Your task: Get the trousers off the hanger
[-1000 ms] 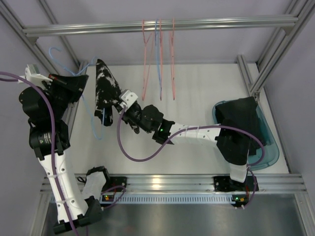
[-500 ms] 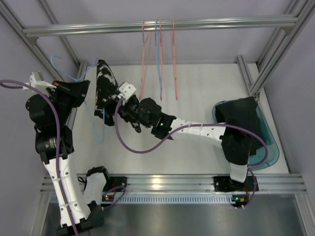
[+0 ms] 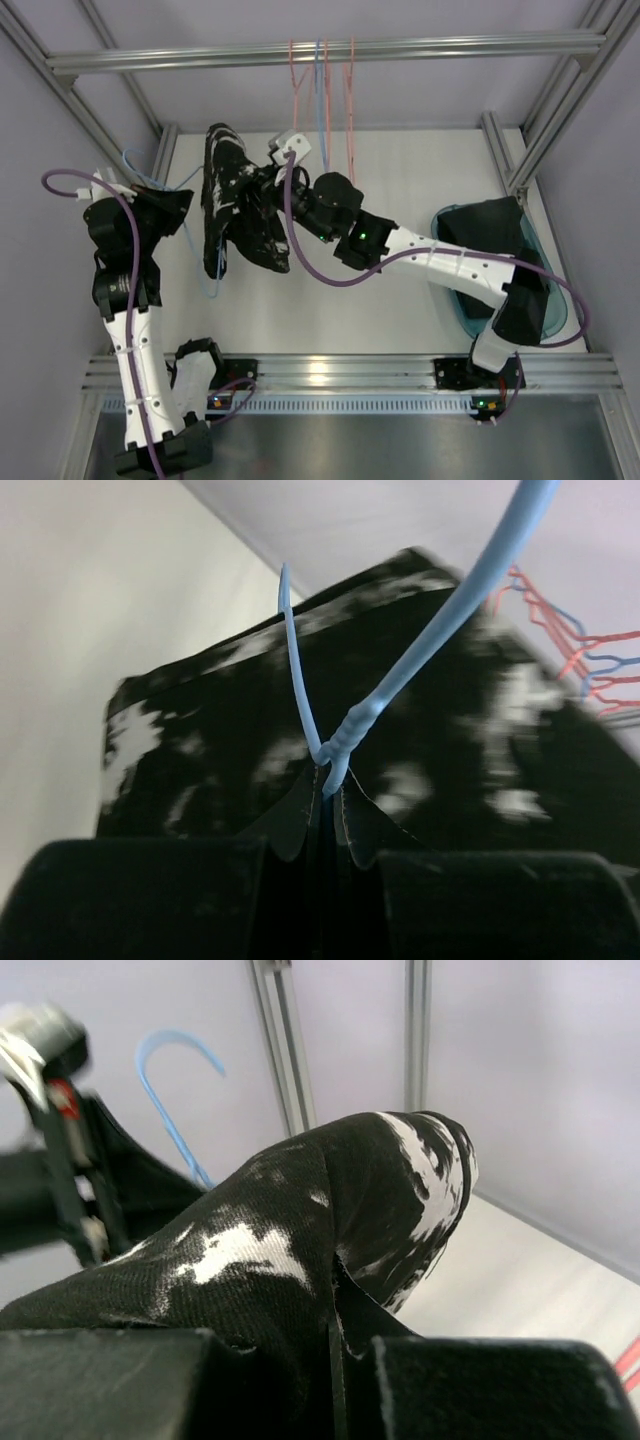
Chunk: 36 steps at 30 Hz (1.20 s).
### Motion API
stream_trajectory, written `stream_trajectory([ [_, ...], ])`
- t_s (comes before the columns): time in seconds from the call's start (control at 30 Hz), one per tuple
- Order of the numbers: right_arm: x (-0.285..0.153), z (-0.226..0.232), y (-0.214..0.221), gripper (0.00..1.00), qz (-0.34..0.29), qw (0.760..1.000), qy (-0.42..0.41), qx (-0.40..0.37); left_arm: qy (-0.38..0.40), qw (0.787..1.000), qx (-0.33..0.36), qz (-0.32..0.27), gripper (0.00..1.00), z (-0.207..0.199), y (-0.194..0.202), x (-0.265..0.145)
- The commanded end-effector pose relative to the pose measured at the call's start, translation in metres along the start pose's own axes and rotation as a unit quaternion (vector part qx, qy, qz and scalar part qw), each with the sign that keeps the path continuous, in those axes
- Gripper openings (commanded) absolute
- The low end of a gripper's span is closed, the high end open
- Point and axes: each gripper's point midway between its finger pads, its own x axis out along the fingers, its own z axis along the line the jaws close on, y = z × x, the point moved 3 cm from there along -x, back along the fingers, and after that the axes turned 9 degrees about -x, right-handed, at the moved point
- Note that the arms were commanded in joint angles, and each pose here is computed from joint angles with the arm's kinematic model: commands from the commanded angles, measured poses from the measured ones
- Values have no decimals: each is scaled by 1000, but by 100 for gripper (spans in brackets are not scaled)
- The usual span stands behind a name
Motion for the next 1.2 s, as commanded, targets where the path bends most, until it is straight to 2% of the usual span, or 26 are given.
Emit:
stream_trajectory([
  [0.0,-40,-23,-163,0,-200,977,8,75,-6,999,19,-27,0,11,-3,1],
  [0.23,-64,-31,-206,0,-236,967,8,96,-62,998,14,-28,0,51,9,7],
  [0.43,-84,-32,-217,0,-238,965,-10,109,-86,996,15,-25,0,71,16,10],
  [0.57,-117,-24,-219,0,-241,963,-59,107,-97,995,20,-23,0,80,19,12],
  [0.67,-146,-6,-217,0,-245,957,-137,75,-101,994,30,-22,0,83,19,12],
  [0.8,-182,0,-216,0,-251,950,-178,43,-101,993,51,-23,0,83,17,12],
  [1.07,-248,-33,-222,0,-259,958,-119,-38,-100,992,75,-14,0,86,19,12],
  [1.17,-261,-55,-217,0,-244,966,-85,-33,-103,991,85,-9,0,90,21,13],
])
